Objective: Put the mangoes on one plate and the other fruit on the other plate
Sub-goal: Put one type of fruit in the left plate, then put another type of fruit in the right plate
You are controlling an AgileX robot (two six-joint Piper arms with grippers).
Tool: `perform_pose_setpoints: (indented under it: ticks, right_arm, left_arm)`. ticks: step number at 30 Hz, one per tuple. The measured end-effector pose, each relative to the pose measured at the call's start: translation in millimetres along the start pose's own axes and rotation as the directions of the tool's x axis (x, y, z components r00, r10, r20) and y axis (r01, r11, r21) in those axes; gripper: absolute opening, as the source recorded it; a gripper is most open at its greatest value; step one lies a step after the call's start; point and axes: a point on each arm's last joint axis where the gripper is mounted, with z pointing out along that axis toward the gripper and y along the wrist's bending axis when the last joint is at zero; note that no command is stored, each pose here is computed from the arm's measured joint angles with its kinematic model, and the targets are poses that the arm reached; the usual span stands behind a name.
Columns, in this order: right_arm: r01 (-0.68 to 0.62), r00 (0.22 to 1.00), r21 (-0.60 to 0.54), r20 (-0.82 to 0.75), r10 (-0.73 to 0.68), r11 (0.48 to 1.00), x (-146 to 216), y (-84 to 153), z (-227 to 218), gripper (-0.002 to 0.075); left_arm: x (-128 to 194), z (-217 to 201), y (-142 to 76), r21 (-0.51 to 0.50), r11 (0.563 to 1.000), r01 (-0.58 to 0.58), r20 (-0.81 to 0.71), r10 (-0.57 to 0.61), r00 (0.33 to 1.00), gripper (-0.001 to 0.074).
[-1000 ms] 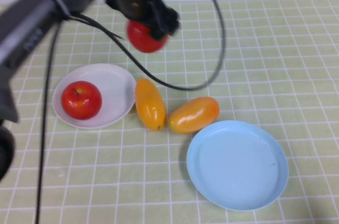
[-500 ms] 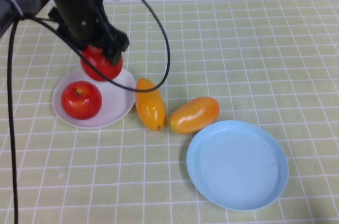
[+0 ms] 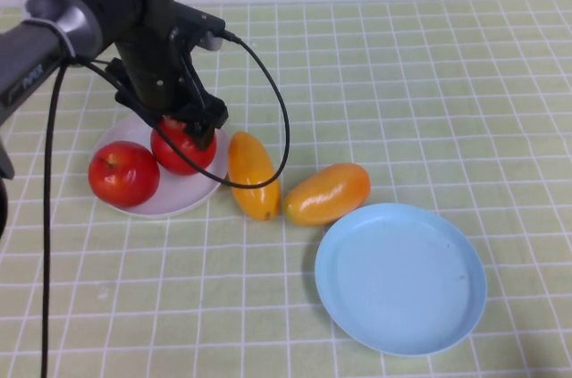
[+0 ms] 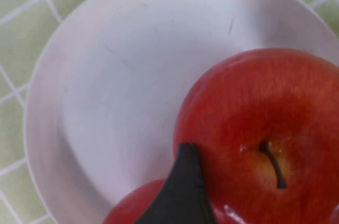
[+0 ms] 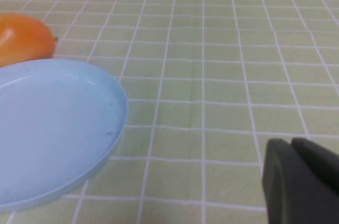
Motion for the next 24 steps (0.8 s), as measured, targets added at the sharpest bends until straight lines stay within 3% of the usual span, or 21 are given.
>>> perform_pose_setpoints:
  ticks: [3, 8, 19, 21, 24]
  right_arm:
    - [0.0, 1.0, 0.0, 0.0, 0.0, 1.0, 0.0, 0.0, 0.0, -0.0015]
    - [0.0, 1.0, 0.0, 0.0, 0.0, 1.0, 0.0, 0.0, 0.0, -0.0015]
    - [0.0, 1.0, 0.0, 0.0, 0.0, 1.0, 0.0, 0.0, 0.0, -0.0016]
    - [0.0, 1.0, 0.0, 0.0, 0.0, 1.0, 0.0, 0.0, 0.0, -0.0015]
    - [0.0, 1.0, 0.0, 0.0, 0.0, 1.0, 0.0, 0.0, 0.0, -0.0015]
  left_arm:
    - [0.5, 3.1, -0.5, 0.004, 1.0, -0.002, -0.009, 0.002, 1.0, 0.0574]
    - [0.4, 0.3, 1.0, -0.009, 1.0, 0.009, -0.017, -0.009, 1.0, 0.0666]
    - [-11.2, -65.0, 9.3, -0.051, 0.996, 0.068, 0.141, -0.06, 0.988, 0.0665]
    - [-10.7, -79.4, 10.1, -0.055, 0.995, 0.078, 0.175, -0.067, 0.982, 0.0619]
    - [-7.4, -99.8, 10.7, -0.059, 0.994, 0.09, 0.216, -0.075, 0.974, 0.0402]
